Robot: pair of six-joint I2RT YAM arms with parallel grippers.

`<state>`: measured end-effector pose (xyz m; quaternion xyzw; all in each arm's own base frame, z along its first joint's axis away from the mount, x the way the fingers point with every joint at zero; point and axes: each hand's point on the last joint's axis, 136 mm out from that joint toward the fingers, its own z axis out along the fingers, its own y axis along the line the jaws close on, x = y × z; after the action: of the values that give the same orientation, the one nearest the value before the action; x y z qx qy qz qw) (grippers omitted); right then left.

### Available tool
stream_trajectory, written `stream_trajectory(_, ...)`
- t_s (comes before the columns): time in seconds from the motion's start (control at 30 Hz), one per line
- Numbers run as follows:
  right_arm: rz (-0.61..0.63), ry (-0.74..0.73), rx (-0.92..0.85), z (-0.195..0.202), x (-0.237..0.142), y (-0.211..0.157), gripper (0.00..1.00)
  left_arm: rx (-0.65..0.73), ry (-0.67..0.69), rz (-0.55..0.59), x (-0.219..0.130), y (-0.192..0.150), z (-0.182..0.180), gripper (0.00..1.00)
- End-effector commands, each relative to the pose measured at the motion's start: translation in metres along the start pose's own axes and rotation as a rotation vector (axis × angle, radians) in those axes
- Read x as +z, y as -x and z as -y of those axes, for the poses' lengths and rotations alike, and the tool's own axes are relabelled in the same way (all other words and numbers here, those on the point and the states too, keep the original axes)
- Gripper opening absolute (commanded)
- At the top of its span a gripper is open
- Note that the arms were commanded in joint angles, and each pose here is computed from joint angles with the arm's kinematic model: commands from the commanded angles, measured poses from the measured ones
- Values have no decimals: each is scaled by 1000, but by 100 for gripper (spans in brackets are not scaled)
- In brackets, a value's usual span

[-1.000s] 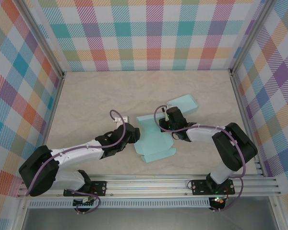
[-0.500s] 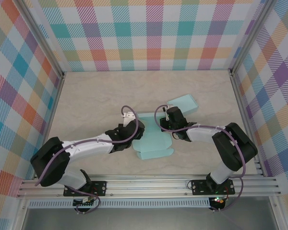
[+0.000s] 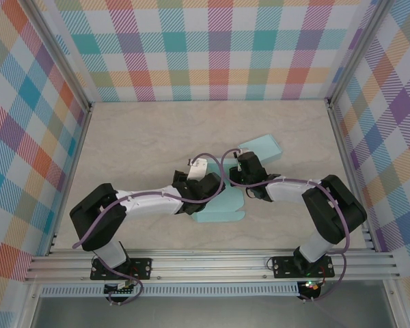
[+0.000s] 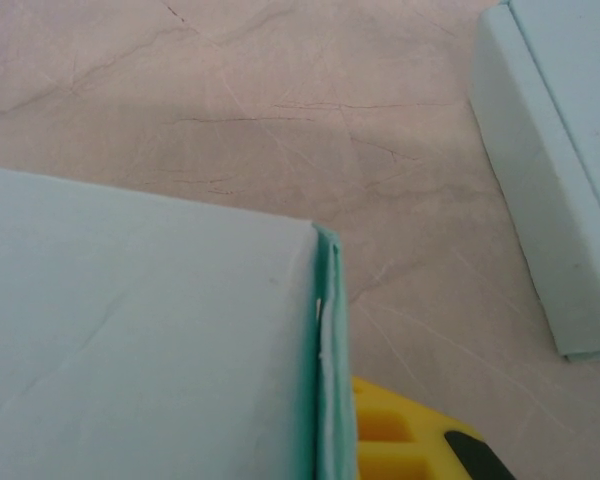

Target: Fold the paper box

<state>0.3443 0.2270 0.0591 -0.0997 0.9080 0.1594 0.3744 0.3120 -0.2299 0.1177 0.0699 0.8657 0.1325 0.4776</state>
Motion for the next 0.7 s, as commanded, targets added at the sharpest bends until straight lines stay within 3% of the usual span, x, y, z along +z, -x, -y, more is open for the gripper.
stream_trajectory(0.0,-5,132,-28,-33,-9,5,0,-77,-61,37,-1,19,9,71)
stream_trajectory(0.27,-5,143,-26,-35,-12,6,0,-185,-262,-28,4,13,20,76)
stream_trajectory(0.47,-9,148,-25,-36,-11,6,0,-170,-311,-53,1,9,22,83)
stream_trajectory(0.67,-12,147,-25,-36,-10,5,0,-157,-297,-68,3,4,18,83)
